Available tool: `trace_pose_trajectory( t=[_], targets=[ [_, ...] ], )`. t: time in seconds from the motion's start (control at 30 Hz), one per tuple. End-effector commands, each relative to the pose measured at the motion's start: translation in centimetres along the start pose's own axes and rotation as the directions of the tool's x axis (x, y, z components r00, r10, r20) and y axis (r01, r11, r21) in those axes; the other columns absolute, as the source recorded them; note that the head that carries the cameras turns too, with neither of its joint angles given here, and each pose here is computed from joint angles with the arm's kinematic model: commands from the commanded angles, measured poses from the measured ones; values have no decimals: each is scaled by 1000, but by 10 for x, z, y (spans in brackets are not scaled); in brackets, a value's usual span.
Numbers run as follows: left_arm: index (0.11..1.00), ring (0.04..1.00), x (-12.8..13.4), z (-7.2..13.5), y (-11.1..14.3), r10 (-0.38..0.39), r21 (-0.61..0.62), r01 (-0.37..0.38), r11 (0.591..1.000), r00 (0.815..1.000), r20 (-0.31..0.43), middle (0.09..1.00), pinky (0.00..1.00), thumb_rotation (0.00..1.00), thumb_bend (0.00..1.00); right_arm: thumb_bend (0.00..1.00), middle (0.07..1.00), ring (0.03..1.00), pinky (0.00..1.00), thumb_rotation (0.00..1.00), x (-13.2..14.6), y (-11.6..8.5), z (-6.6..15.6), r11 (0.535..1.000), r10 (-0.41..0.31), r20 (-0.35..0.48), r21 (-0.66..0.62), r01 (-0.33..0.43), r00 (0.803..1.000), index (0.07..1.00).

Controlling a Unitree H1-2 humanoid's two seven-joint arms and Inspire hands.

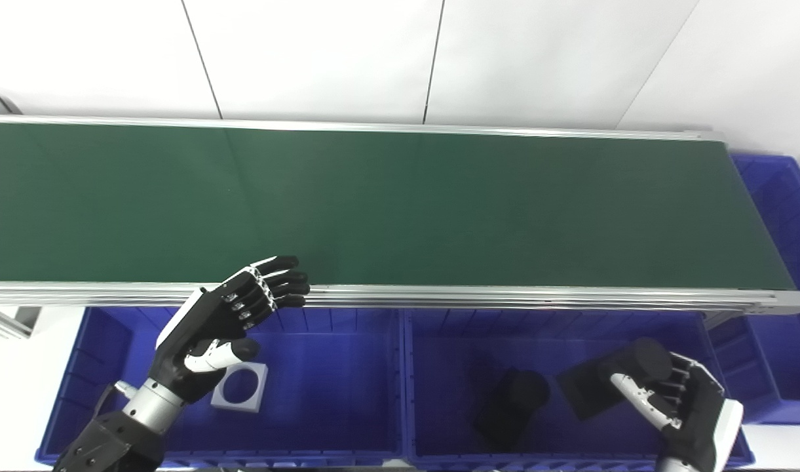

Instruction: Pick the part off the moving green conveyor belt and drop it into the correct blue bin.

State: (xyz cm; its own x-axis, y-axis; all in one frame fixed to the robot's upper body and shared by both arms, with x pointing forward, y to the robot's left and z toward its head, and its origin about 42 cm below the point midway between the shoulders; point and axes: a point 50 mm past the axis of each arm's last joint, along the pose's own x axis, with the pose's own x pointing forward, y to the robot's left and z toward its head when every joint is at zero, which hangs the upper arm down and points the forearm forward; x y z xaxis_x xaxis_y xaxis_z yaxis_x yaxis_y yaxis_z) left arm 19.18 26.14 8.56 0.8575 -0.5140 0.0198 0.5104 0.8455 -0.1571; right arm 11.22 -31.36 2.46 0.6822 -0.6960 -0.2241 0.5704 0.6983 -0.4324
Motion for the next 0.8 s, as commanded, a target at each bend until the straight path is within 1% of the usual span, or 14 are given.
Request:
trace_pose_trajectory(
  t=[0.0, 0.17, 0.23, 0.27, 0.3, 0.33, 0.37, 0.4, 0.43, 0.5, 0.53, 0.57, 0.63, 0.77],
  targets=[
    [810, 778, 0, 11, 0, -15, 14, 15, 1000, 999, 37, 786, 767, 442, 967, 513, 476, 389, 325, 0, 7, -6, 6, 999, -36, 80, 18, 35, 996, 545],
    [812, 773, 0, 13, -1, -15, 26, 14, 1000, 999, 38, 784, 756, 452, 962, 514, 472, 389, 319, 0, 11, -1, -1, 999, -43, 63, 1, 43, 997, 545],
    [814, 773, -1, 13, -1, -15, 29, 14, 999, 999, 39, 784, 756, 453, 960, 513, 470, 388, 318, 0, 11, 0, -2, 999, -40, 66, -5, 40, 997, 547],
    [814, 773, -1, 14, -1, -16, 29, 14, 999, 999, 40, 784, 756, 453, 960, 513, 470, 388, 318, 0, 11, 0, -4, 1000, -27, 62, -3, 27, 998, 548],
    [815, 773, -1, 14, -1, -16, 30, 15, 999, 999, 41, 783, 755, 454, 955, 516, 480, 422, 397, 0, 10, 1, -4, 1000, -17, 59, -2, 17, 998, 533],
    [815, 773, -1, 14, -2, -16, 30, 15, 999, 999, 42, 783, 755, 455, 954, 517, 484, 433, 425, 0, 9, 1, -5, 1000, 10, 49, 8, -11, 999, 528],
    [816, 772, -1, 14, -2, -16, 31, 14, 999, 999, 42, 783, 751, 456, 953, 522, 484, 525, 480, 0, 9, 1, -5, 999, 30, 42, 16, -30, 999, 521],
    [816, 771, 0, 14, -2, -16, 30, 14, 999, 999, 42, 782, 749, 456, 952, 525, 484, 583, 515, 0, 8, 1, -5, 998, 58, 38, 13, -59, 998, 516],
    [818, 772, 0, 14, -2, -16, 29, 14, 999, 999, 42, 783, 750, 454, 951, 643, 620, 641, 567, 39, 8, 1, -6, 997, 77, 36, 10, -78, 996, 659],
    [818, 774, 0, 14, -3, -17, 29, 16, 999, 999, 43, 785, 754, 454, 951, 750, 759, 719, 633, 90, 7, 0, -6, 994, 113, 36, 2, -113, 993, 800],
    [818, 773, 0, 14, -3, -18, 30, 16, 999, 999, 44, 786, 753, 456, 952, 775, 800, 759, 664, 119, 7, 0, -6, 992, 124, 34, 2, -124, 992, 841],
    [818, 772, 1, 14, -3, -18, 31, 16, 999, 999, 45, 786, 752, 460, 955, 793, 833, 791, 689, 138, 7, 0, -6, 991, 132, 33, 2, -132, 991, 874],
    [817, 770, 1, 14, -3, -17, 31, 16, 999, 999, 45, 786, 751, 458, 954, 807, 865, 827, 721, 168, 6, 0, -5, 989, 148, 32, -4, -148, 988, 904],
    [816, 769, 2, 14, -5, -19, 33, 18, 999, 999, 46, 786, 749, 459, 954, 831, 904, 871, 781, 215, 6, -1, -2, 985, 171, 43, -11, -170, 984, 943]
  ],
)
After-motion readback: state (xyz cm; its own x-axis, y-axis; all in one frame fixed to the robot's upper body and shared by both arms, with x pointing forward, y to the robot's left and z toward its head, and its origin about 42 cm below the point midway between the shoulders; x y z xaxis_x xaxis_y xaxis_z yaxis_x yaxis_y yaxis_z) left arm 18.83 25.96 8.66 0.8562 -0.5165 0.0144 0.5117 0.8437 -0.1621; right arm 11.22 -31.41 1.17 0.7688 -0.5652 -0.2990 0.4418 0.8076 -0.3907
